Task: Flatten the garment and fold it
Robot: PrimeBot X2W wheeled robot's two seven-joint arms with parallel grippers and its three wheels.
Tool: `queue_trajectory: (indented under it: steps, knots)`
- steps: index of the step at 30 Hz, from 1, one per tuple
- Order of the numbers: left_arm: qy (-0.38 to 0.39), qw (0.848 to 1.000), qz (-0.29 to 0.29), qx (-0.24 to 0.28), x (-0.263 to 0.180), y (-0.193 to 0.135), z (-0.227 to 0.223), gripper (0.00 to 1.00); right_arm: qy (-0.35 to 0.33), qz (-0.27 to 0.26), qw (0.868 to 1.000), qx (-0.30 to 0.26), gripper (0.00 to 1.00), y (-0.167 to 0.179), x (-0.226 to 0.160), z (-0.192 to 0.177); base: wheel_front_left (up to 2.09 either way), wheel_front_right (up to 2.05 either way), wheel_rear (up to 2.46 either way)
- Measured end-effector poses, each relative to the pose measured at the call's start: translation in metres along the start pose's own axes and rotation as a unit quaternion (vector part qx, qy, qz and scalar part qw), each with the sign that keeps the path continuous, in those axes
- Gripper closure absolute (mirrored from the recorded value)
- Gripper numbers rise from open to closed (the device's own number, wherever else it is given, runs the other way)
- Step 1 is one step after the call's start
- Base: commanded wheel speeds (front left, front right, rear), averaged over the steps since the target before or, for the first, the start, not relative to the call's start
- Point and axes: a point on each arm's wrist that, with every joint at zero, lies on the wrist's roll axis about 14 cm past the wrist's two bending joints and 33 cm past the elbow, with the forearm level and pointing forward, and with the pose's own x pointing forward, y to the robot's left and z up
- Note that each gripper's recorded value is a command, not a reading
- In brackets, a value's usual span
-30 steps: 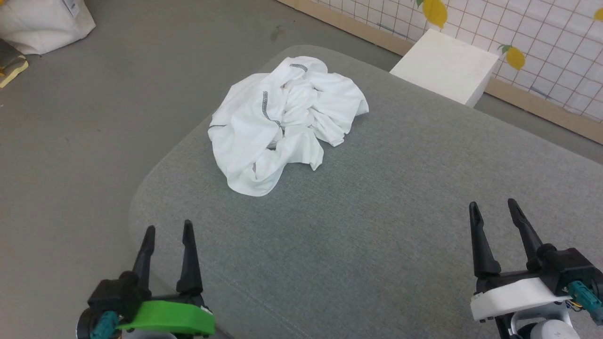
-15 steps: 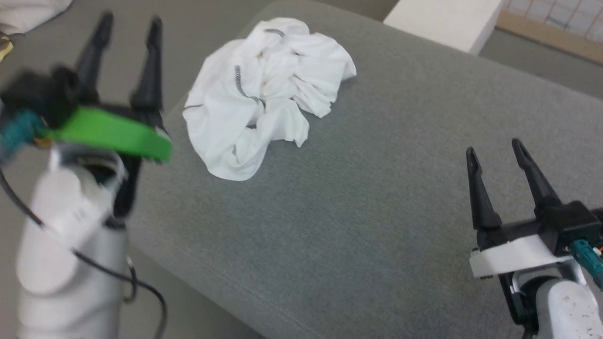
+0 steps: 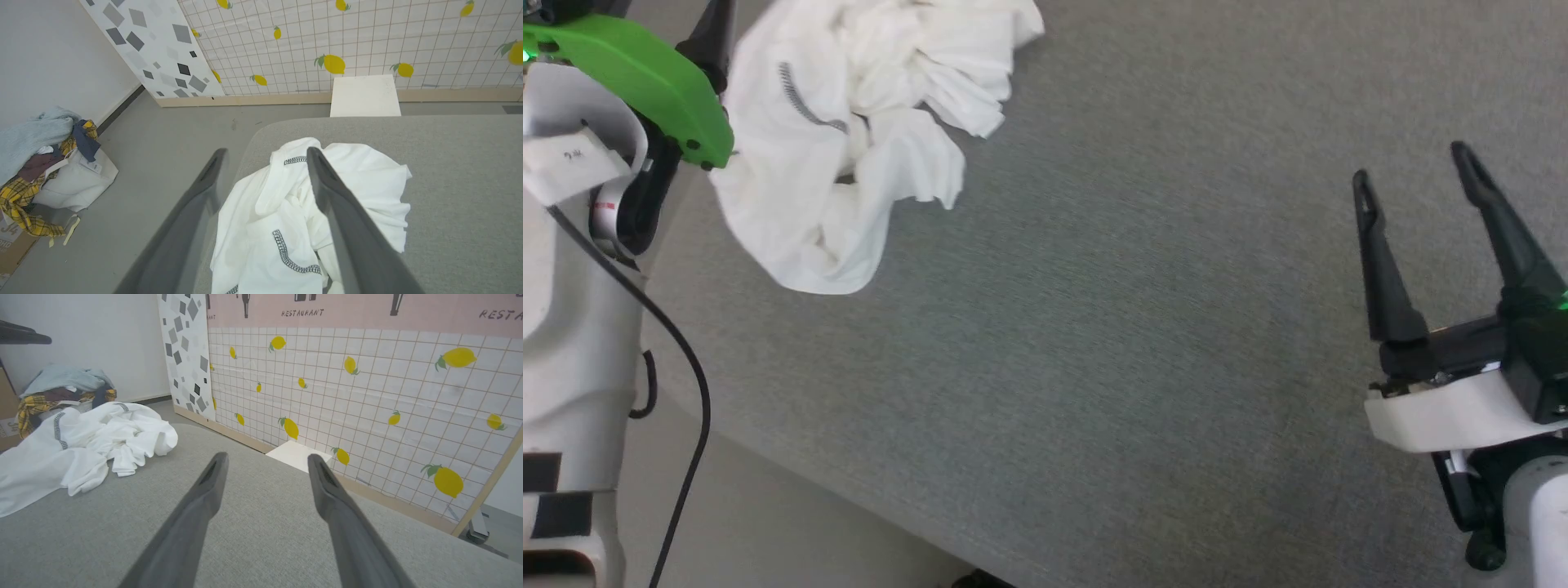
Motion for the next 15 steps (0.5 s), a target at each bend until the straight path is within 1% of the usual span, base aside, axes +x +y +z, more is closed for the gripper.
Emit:
queue_trajectory:
  steps: [7, 12, 15]
  knots:
    - [0.111, 0.994, -0.014, 0.015, 0.040, -0.023, -0.078, 0.00, 0.018, -0.020, 1.000, 0.007, 0.00, -0.024, 0.000, -0.028, 0.00, 0.00, 0.00]
    - [0.188, 0.982, -0.015, 0.029, 0.052, -0.038, -0.141, 0.00, 0.042, -0.040, 0.998, 0.010, 0.00, -0.043, -0.006, -0.053, 0.00, 0.00, 0.00]
    - [0.223, 0.974, -0.016, 0.042, 0.054, -0.044, -0.169, 0.00, 0.059, -0.053, 0.997, 0.010, 0.00, -0.052, -0.012, -0.066, 0.00, 0.00, 0.00]
